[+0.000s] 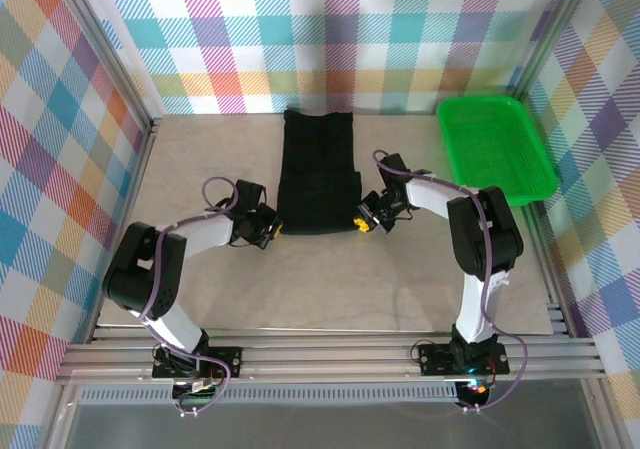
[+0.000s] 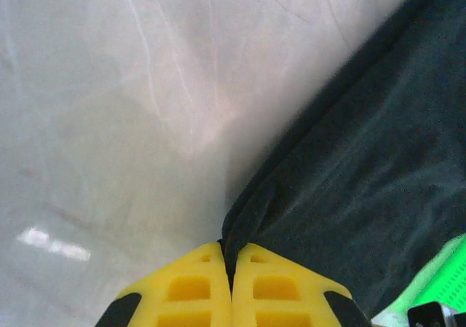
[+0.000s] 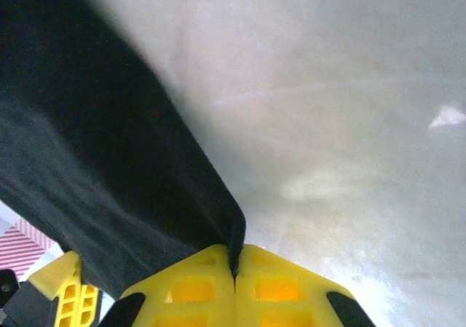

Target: Fold and stack the t-shirts

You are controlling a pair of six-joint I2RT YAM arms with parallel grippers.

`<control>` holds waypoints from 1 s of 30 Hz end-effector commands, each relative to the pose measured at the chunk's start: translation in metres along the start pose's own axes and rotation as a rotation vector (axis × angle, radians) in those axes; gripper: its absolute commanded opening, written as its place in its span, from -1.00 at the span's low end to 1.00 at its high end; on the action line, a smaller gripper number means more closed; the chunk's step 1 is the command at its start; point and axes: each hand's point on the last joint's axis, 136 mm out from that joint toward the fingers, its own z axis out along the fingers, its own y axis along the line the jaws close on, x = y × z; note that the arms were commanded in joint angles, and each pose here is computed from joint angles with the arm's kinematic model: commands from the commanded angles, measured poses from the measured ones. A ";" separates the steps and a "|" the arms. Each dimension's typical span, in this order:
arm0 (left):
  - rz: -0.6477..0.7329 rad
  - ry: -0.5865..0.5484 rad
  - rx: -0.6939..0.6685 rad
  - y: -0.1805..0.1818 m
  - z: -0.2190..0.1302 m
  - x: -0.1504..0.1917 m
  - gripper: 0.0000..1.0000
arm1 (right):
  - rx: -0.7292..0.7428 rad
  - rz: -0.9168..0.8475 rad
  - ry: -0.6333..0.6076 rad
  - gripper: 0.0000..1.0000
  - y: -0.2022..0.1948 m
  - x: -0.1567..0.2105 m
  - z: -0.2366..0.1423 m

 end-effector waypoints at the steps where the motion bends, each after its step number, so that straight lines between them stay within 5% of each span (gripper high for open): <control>1: 0.067 0.014 -0.032 0.008 -0.021 0.005 -1.00 | 0.025 -0.064 -0.008 -1.00 -0.005 0.012 -0.021; 14: 0.237 0.245 -0.015 0.045 -0.095 0.090 -1.00 | 0.058 -0.156 0.149 -1.00 -0.043 0.113 -0.049; 23: 0.248 0.023 0.217 0.001 -0.179 0.080 -1.00 | 0.037 -0.200 0.083 -1.00 -0.013 0.133 -0.108; 30: 0.243 -0.059 0.264 -0.031 -0.205 0.068 -1.00 | -0.022 -0.183 0.065 -1.00 0.033 0.133 -0.136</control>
